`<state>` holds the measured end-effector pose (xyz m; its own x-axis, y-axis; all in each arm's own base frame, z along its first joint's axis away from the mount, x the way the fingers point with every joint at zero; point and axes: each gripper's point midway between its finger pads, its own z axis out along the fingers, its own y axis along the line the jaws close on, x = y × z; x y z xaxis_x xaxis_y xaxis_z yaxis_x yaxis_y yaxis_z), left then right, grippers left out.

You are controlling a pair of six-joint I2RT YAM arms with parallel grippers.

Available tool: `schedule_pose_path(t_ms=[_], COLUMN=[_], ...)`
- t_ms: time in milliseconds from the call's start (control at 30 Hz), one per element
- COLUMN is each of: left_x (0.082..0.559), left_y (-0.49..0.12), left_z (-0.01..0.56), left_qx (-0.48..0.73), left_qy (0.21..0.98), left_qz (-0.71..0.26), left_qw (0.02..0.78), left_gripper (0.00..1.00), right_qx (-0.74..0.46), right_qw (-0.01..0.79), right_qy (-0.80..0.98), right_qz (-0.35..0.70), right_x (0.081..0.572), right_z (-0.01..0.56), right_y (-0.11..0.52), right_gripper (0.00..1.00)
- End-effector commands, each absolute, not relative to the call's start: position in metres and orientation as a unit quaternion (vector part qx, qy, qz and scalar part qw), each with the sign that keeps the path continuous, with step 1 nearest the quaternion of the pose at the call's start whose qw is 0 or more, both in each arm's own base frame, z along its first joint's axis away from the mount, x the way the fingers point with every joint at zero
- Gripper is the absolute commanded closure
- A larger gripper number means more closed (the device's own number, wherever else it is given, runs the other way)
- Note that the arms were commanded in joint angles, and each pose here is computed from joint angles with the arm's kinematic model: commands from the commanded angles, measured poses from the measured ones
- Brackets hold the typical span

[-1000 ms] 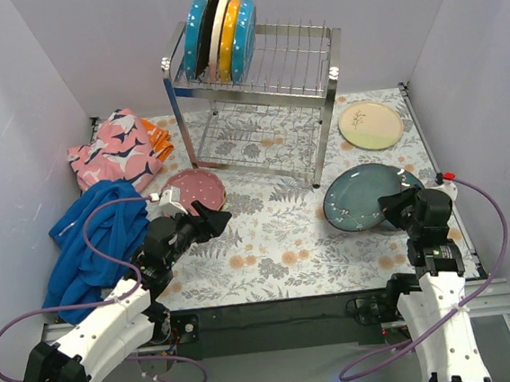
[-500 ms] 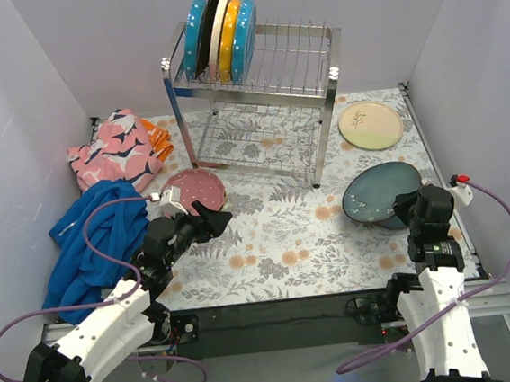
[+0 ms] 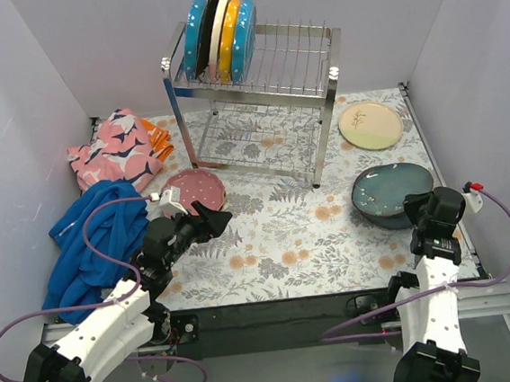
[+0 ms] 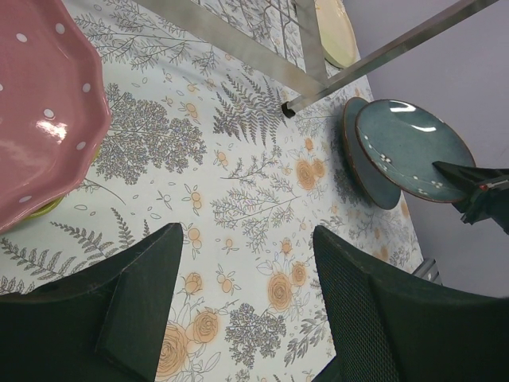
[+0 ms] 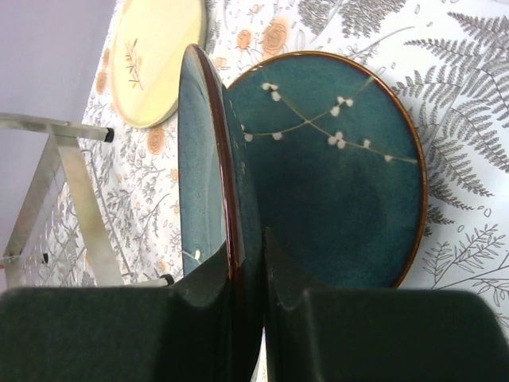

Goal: Unload the plates from the dish rack
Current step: Place the plate at the center of the board.

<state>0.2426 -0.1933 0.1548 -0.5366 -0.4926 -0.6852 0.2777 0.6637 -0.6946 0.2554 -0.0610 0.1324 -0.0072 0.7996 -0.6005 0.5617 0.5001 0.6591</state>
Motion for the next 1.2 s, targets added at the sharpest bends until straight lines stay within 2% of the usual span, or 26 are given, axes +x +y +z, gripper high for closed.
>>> schedule_pose_path(t_ms=[0,200,300,433,600,867,1167], left_x=[0.243,0.244,0.244,0.243,0.243,0.24,0.24], left_y=[-0.196,-0.197,-0.197,-0.197,-0.198,-0.202,-0.201], left_z=[0.162,0.16,0.16,0.16,0.159,0.161,0.163], left_qx=[-0.061,-0.06,-0.059,-0.059,-0.059,-0.055,-0.055], left_qy=[0.771,0.772,0.773,0.772,0.773,0.771,0.768], left_qz=[-0.41,-0.411,-0.411,-0.411,-0.413,-0.424,-0.425], left_qw=[0.483,0.481,0.48,0.481,0.477,0.472,0.476], left_gripper=[0.35,0.35,0.35,0.35,0.35,0.35,0.35], right_qx=[0.458,0.469,0.481,0.499,0.547,0.569,0.563], right_qw=[0.588,0.577,0.564,0.543,0.492,0.426,0.402], right_qy=[0.637,0.638,0.643,0.649,0.661,0.694,0.717], right_qz=[0.197,0.2,0.193,0.187,0.148,0.111,0.09], right_x=[0.28,0.276,0.273,0.269,0.254,0.235,0.236], right_z=[0.186,0.167,0.151,0.131,0.106,0.069,0.066], right_y=[-0.064,-0.073,-0.075,-0.077,-0.085,-0.083,-0.088], right_gripper=[0.99,0.98,0.81,0.7,0.46,0.38,0.33])
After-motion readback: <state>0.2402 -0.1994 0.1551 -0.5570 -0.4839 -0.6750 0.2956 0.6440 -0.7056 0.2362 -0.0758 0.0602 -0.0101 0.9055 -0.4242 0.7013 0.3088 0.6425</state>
